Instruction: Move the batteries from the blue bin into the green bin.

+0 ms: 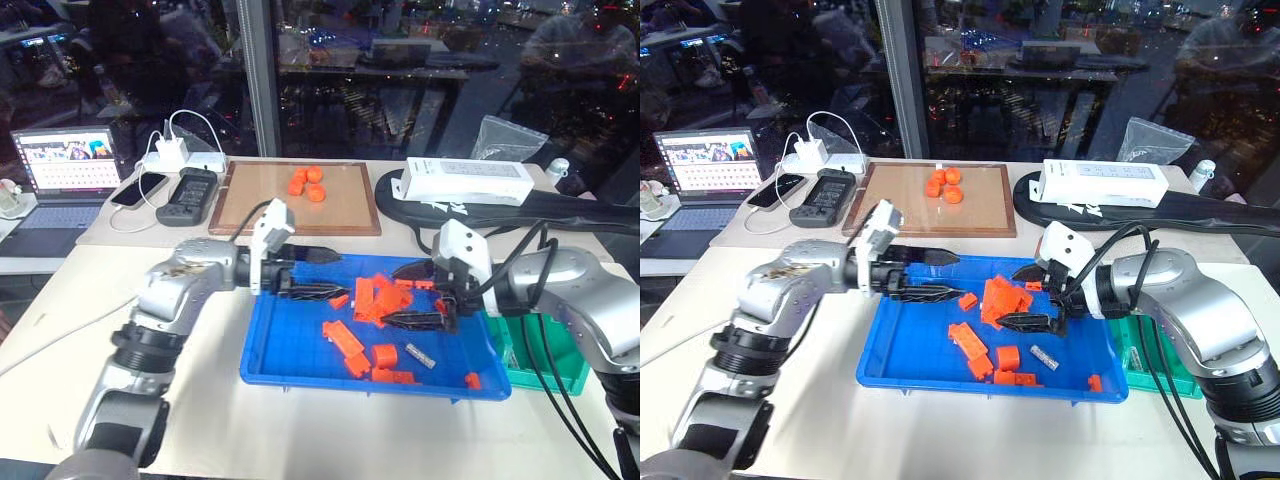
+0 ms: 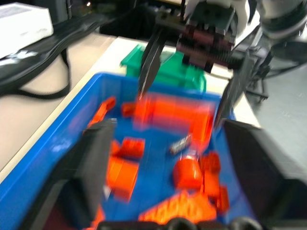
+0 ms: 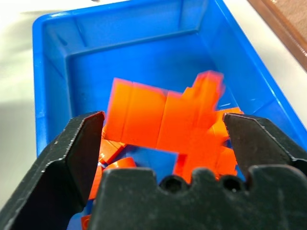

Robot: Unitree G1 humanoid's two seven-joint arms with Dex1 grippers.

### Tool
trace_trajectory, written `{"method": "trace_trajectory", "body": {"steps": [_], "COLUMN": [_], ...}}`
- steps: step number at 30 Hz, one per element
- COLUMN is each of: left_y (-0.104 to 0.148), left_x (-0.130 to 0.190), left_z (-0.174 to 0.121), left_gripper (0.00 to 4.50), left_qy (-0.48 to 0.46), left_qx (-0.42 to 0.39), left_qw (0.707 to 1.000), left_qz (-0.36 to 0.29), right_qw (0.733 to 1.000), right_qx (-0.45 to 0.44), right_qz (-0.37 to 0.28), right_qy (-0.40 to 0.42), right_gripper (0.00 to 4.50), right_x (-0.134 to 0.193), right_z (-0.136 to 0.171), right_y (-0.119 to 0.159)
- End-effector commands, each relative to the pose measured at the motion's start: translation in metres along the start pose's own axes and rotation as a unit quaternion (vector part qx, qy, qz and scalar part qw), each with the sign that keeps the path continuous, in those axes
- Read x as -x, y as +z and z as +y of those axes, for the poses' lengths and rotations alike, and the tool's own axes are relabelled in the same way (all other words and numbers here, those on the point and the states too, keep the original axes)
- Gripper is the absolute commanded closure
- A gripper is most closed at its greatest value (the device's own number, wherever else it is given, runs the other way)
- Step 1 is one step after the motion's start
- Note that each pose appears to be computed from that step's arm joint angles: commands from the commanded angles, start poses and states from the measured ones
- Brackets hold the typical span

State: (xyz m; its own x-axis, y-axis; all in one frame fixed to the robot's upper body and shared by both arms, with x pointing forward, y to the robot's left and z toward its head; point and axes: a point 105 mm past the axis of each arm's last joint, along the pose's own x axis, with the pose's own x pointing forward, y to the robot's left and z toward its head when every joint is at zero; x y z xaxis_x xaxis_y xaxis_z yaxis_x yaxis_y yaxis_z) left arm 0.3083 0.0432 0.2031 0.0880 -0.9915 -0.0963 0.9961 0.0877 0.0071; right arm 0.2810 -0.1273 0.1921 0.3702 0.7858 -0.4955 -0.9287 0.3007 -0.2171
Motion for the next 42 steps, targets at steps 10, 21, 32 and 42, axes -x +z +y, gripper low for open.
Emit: {"method": "trace_trajectory", "body": {"steps": [10,21,32,42], "left_y": [0.012,0.002,-0.023,-0.030], "left_x": [-0.005,0.023,0.070,0.092], "left_z": [0.007,0.005,-0.016,-0.026], "left_gripper": [3.27,3.27,0.03,0.03], "left_qy": [0.014,0.016,-0.032,-0.047], "left_qx": [-0.031,-0.046,-0.059,-0.062], "left_qw": [0.999,0.998,0.984,0.975], "left_qz": [-0.005,0.039,0.164,0.208], "right_qw": [0.999,0.986,0.976,0.966], "right_qx": [0.036,-0.035,-0.078,-0.118], "right_qz": [0.017,0.156,0.198,0.225], "right_qy": [-0.035,-0.039,-0.053,-0.043], "right_gripper": [0.00,0.00,0.00,0.00], "right_x": [0.010,0.029,0.021,0.001], "right_z": [-0.008,-0.005,-0.002,0.009], "right_y": [0.006,-0.054,-0.086,-0.111]}}
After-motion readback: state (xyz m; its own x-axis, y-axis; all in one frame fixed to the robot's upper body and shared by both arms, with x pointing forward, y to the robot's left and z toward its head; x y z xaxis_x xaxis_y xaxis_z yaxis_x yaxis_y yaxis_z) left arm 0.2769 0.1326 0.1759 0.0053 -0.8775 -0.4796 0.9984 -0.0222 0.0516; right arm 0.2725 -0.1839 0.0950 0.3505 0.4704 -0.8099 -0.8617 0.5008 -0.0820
